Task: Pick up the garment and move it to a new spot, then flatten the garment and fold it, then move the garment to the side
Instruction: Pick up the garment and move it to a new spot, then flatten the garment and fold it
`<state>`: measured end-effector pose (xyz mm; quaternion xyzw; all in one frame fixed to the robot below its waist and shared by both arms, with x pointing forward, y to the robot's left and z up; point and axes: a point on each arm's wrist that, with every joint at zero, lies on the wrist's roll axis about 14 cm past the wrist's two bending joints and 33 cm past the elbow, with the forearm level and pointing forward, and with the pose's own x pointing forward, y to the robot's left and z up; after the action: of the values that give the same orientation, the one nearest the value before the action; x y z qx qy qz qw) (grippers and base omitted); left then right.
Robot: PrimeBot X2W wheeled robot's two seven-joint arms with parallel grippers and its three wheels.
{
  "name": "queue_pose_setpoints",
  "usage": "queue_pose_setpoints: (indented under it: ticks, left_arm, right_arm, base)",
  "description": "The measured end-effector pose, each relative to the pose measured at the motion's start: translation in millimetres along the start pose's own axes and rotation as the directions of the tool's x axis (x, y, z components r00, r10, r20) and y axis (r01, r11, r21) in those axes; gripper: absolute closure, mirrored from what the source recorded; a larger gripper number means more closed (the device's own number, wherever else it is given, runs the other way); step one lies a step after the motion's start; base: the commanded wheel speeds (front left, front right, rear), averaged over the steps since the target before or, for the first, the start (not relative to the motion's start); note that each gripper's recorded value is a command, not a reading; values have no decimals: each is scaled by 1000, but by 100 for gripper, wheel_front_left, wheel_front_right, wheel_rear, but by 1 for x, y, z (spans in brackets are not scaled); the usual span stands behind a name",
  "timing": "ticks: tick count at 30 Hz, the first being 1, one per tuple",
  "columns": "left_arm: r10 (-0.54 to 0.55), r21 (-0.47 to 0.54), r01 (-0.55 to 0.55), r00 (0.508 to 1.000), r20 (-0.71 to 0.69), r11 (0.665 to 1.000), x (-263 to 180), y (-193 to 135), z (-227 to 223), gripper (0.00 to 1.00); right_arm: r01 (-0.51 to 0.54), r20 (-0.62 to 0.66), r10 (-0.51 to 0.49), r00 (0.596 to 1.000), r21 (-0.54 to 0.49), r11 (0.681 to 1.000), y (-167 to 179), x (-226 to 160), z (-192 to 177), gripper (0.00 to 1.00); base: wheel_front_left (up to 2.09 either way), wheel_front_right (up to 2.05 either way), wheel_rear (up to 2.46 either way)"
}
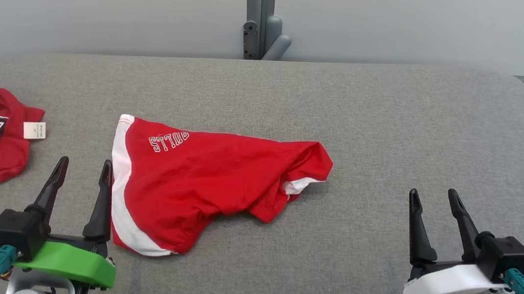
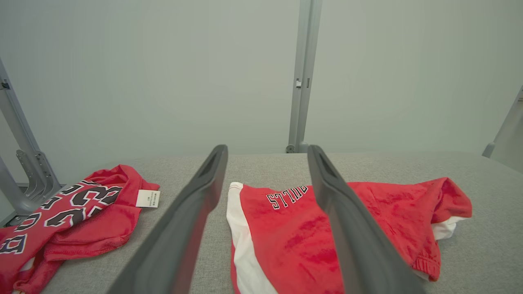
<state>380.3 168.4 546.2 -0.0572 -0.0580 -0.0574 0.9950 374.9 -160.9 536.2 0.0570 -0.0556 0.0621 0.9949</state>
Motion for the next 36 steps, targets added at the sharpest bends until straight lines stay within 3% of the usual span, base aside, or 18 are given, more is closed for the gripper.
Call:
queue_pose_setpoints:
  ticks: [24,30,31,36]
  left_arm:
    - [12,2,-12,1000,-7,1000,0,2,-2,0]
    - [15,3,-15,1000,-1,1000,5,4,-1,0]
    - [16,3,-16,1000,3,1000,7,5,0,0]
    - [16,0,-16,1000,7,1000,13,6,-1,0]
  right_arm:
    - [-33,-18,34,999,7,999,11,5,-6,0]
    - [-195,-92,198,976,46,980,65,10,-26,0]
    - [-263,-130,271,954,75,962,90,8,-38,0]
    - [-422,-206,448,870,158,893,150,-2,-64,0]
  base:
    - [0,0,0]
    - [0,0,0]
    - [0,0,0]
    - [0,0,0]
